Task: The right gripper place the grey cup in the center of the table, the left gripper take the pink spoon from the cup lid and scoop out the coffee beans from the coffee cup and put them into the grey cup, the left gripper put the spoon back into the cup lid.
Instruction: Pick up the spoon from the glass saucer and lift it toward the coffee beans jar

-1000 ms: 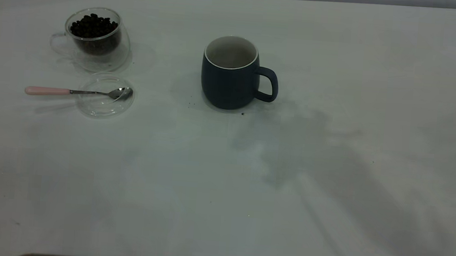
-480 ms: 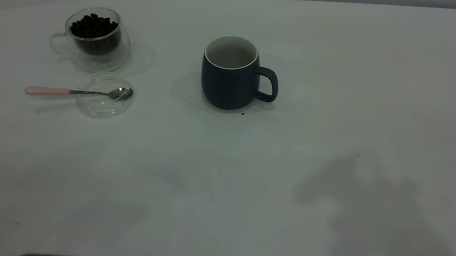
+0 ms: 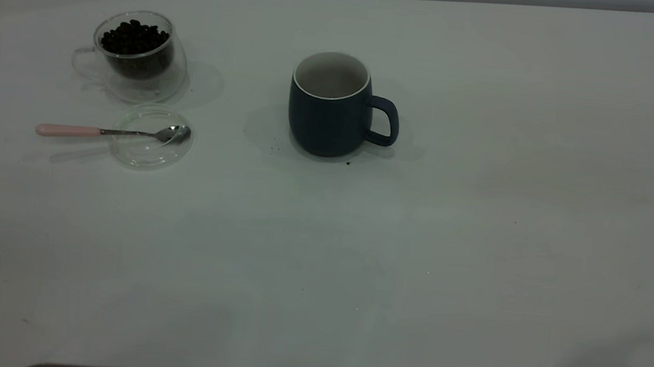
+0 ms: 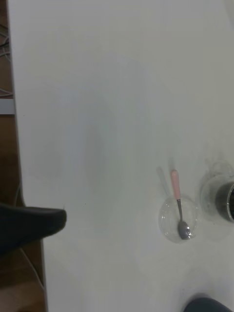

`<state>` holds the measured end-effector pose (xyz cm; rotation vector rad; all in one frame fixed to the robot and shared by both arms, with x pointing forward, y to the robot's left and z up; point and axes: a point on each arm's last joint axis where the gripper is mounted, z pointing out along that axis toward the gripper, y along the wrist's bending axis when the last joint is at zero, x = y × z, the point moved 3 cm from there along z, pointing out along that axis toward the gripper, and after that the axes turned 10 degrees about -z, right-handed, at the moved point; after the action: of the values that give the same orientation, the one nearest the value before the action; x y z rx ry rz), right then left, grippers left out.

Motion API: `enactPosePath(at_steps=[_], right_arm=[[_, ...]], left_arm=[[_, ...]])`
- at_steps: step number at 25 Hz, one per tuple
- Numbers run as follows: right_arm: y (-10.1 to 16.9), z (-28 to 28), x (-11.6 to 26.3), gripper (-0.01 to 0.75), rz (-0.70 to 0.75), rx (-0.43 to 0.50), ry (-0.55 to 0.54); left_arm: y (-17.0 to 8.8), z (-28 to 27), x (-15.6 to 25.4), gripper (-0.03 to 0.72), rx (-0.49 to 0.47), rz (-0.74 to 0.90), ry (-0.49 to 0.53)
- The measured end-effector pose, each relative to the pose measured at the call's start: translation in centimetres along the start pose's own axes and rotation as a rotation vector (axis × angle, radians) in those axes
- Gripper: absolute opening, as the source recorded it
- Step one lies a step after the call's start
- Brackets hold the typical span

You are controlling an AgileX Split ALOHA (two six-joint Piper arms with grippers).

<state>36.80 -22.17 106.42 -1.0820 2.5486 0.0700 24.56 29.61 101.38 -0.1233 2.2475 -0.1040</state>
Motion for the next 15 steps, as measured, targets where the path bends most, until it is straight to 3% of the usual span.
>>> enactPosePath(at_steps=[5, 15], right_arm=[[0.7, -0.6, 4.4, 0.591, 0.076, 0.036, -0.078], [1.3, -1.1, 10.6, 0.591, 0.256, 0.271, -0.378]], left_arm=[[0.0, 0.0, 0.0, 0.480, 0.000, 0.000, 0.000], [0.0, 0.0, 0.0, 0.480, 0.000, 0.000, 0.000]])
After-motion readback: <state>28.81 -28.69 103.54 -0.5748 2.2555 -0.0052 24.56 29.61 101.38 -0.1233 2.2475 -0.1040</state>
